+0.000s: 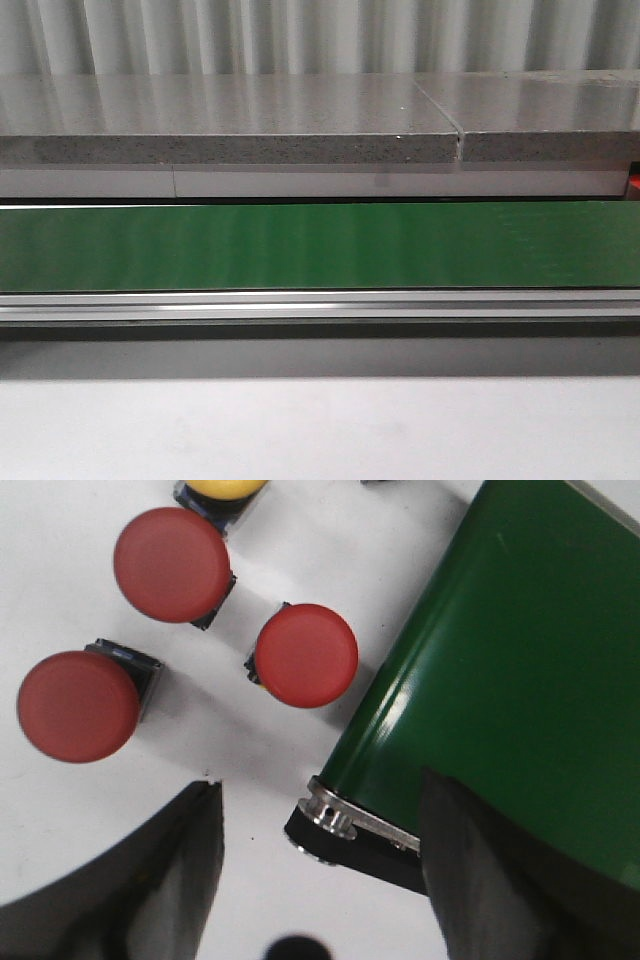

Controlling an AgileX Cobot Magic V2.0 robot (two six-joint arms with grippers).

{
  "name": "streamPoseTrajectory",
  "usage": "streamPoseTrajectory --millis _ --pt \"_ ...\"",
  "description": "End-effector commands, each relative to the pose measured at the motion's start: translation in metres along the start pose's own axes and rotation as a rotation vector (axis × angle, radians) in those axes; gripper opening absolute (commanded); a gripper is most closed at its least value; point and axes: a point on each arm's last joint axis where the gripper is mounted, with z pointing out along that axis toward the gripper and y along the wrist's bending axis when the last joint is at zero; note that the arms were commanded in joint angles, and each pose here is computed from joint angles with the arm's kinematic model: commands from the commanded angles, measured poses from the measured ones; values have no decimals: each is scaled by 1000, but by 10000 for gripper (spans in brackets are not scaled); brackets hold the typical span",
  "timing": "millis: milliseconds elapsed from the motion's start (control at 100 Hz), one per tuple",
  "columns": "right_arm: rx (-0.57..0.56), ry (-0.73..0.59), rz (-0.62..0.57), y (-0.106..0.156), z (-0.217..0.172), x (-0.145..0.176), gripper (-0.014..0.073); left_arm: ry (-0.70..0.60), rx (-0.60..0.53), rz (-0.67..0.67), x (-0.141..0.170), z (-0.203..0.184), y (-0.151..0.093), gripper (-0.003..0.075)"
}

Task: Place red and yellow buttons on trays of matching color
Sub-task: 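Move the left gripper down over the next red button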

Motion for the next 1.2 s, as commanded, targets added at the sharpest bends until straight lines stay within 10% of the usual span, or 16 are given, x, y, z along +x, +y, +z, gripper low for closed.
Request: streamPoseTrajectory --millis 0,970,1190 --pt "4 -90 -15 0 -4 -14 -72 -8 25 -16 -13 -6 -4 419" --pt "4 -90 -15 0 -4 -14 -72 168 15 -35 -50 51 -2 418" --pt "4 -90 -15 0 -4 -14 -72 186 14 -35 -50 56 -1 288"
